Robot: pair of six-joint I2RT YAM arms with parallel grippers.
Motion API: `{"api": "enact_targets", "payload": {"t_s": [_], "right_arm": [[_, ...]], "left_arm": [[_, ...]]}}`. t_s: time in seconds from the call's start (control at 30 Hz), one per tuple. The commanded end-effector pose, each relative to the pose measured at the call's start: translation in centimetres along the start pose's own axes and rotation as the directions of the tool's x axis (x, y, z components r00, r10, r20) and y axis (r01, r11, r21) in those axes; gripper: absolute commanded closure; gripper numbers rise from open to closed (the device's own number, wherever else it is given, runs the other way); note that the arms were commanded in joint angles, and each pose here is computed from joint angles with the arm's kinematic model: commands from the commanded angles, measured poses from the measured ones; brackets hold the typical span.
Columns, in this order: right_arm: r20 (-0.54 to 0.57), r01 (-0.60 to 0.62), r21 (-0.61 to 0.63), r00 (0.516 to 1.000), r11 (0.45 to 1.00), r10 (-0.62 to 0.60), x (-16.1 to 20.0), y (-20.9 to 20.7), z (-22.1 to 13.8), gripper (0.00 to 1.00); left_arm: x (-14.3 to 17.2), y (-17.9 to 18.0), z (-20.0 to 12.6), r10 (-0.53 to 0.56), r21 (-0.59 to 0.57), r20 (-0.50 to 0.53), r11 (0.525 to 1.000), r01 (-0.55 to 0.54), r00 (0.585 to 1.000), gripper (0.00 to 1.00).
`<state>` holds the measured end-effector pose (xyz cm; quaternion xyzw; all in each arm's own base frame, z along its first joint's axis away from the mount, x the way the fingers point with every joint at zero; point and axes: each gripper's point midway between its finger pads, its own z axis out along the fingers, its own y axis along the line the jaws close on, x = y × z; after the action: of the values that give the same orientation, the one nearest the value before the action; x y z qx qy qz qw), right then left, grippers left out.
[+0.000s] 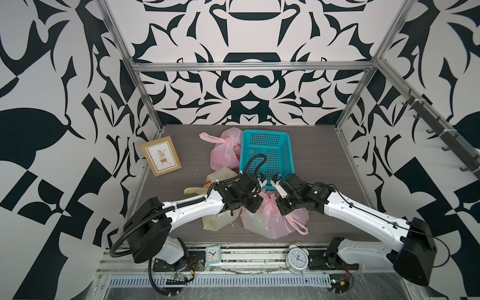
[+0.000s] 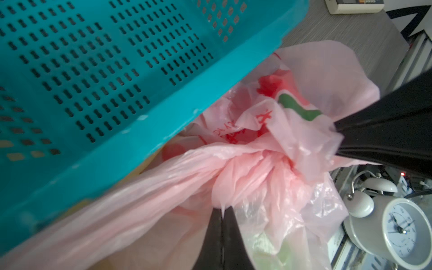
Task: Untie the knot of a plastic bag & take out the apple
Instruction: Untie the plastic bag at the center of the board.
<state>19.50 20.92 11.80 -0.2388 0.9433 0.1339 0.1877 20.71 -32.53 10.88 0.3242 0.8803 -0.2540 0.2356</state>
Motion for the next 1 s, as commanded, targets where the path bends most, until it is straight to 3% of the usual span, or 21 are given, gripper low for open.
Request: {"api": "enact_targets", "payload": {"t_s": [0.0, 0.37, 0.57, 0.77, 0.9, 0.97], "right_arm": [[0.083, -0.018, 0.008, 0.996, 1.000, 0.018, -2.4, 0.3, -1.5, 1.00], [0.192, -0.083, 0.118, 0.980, 0.990, 0.059, -3.6, -1.9, -4.4, 1.00], [0.172, -0.117, 0.281, 0.983, 0.953, 0.070, -1.6, -5.4, -5.5, 1.00], [0.146, -0.146, 0.348, 0.984, 0.926, 0.101, 0.4, -7.4, -7.3, 1.00], [0.141, -0.112, 0.249, 0.987, 0.962, 0.078, 0.0, -5.7, -7.0, 1.00], [0.143, -0.088, 0.122, 0.987, 0.989, 0.070, -0.6, -3.3, -6.8, 1.00]], "left_arm": [[-1.4, 2.0, -2.2, -0.082, 0.001, 0.079, 0.997, 0.082, 0.993, 1.00], [-1.5, 8.8, -9.2, -0.128, -0.178, 0.202, 0.970, 0.164, 0.971, 1.00], [-0.5, 11.4, -10.9, -0.156, -0.234, 0.228, 0.949, 0.209, 0.961, 1.00], [0.7, 13.5, -11.4, -0.181, -0.288, 0.230, 0.926, 0.245, 0.956, 1.00], [0.5, 13.8, -11.8, -0.178, -0.291, 0.251, 0.924, 0.250, 0.951, 1.00], [0.3, 13.6, -12.0, -0.176, -0.283, 0.257, 0.926, 0.248, 0.950, 1.00]]}}
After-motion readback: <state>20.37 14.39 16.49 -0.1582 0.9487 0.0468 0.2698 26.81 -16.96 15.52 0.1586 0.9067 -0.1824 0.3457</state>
